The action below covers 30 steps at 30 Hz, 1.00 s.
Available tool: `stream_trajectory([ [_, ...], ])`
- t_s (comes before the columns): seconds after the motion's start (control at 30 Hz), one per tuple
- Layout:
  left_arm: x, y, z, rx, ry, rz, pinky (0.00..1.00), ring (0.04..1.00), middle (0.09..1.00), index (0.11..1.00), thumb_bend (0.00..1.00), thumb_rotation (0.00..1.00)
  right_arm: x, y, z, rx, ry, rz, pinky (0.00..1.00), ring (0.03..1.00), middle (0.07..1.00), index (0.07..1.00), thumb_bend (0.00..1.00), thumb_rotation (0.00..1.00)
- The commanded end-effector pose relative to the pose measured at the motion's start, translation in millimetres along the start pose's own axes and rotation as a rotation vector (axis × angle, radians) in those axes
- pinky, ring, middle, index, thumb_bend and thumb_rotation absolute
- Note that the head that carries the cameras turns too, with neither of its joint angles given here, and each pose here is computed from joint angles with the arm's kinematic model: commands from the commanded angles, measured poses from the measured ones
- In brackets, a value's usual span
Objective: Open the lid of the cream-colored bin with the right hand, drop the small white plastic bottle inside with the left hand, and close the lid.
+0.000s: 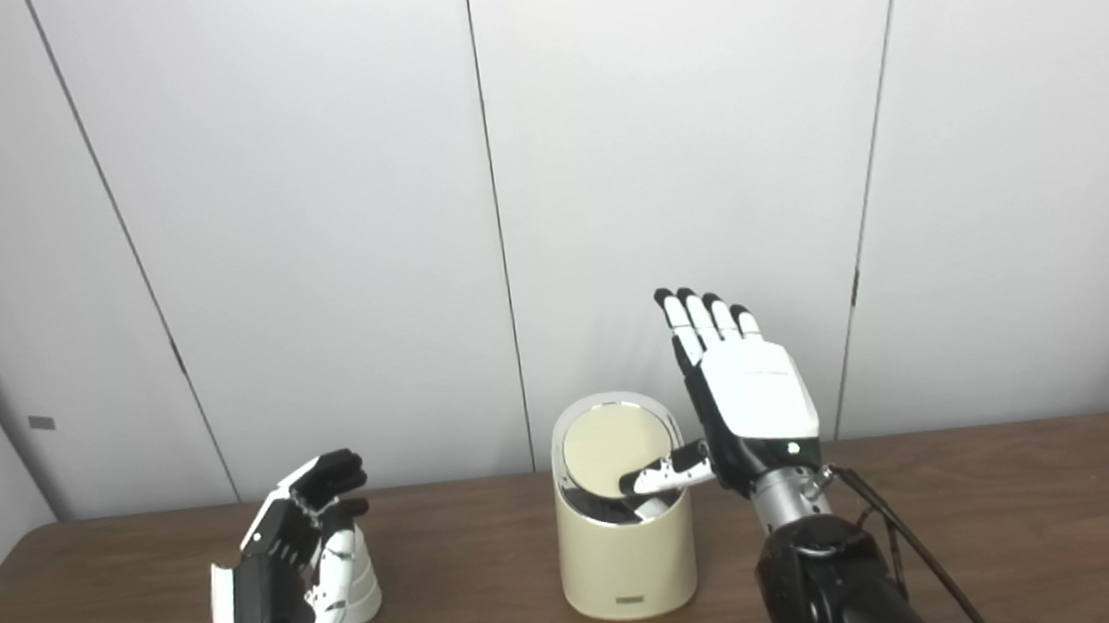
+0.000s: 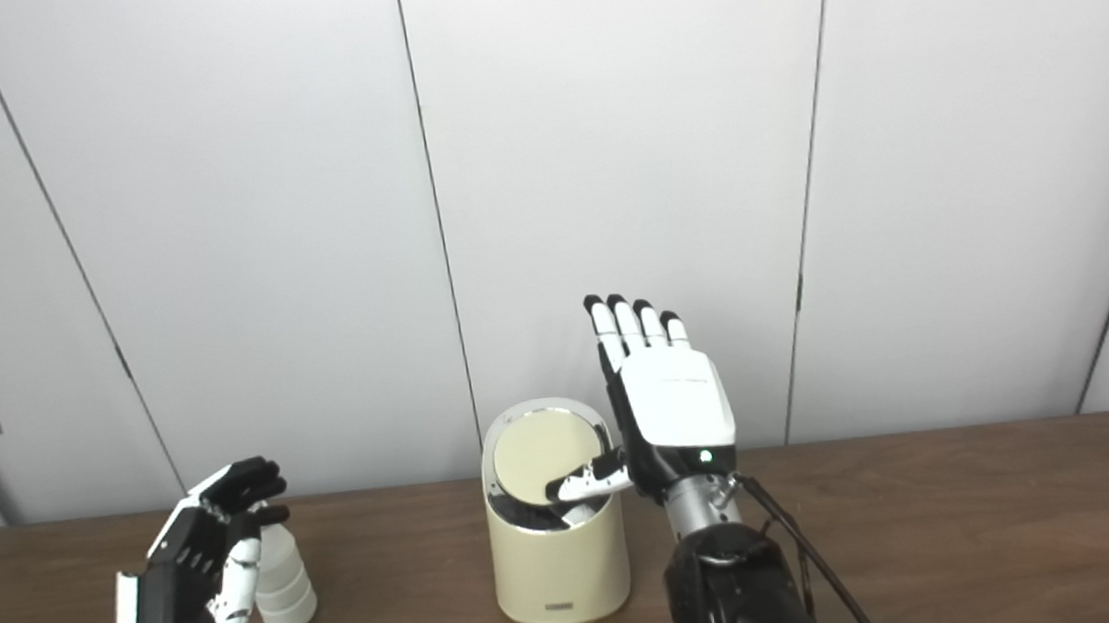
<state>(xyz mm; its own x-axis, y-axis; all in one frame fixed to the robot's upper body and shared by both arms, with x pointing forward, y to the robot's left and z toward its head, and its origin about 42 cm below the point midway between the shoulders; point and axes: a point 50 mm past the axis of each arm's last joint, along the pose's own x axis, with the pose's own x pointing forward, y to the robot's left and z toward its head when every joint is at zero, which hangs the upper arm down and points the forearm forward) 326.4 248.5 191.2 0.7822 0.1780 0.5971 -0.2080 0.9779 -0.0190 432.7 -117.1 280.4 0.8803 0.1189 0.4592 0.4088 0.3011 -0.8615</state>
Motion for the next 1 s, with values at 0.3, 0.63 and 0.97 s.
stream_trajectory([
  [0.3, 15.8, -5.1, 17.6, -0.014, -0.088, 0.008, 0.64, 0.723, 0.737, 0.720, 0.28, 0.42, -11.7, 12.0, 9.3, 0.082, -0.092, 0.006, 1.00, 1.000, 1.000, 1.000, 0.96, 0.40],
  [0.63, 16.7, -3.0, 15.9, -0.008, -0.088, 0.001, 0.65, 0.727, 0.741, 0.725, 0.28, 0.43, -20.9, -21.6, -19.5, 0.728, -0.011, -0.064, 0.91, 1.000, 1.000, 1.000, 0.89, 0.99],
  [0.97, 16.6, -3.4, 14.7, -0.001, -0.093, -0.010, 0.64, 0.719, 0.737, 0.726, 0.29, 0.45, -34.8, -23.4, -50.8, 0.837, 0.012, -0.094, 0.94, 1.000, 1.000, 1.000, 0.88, 1.00],
])
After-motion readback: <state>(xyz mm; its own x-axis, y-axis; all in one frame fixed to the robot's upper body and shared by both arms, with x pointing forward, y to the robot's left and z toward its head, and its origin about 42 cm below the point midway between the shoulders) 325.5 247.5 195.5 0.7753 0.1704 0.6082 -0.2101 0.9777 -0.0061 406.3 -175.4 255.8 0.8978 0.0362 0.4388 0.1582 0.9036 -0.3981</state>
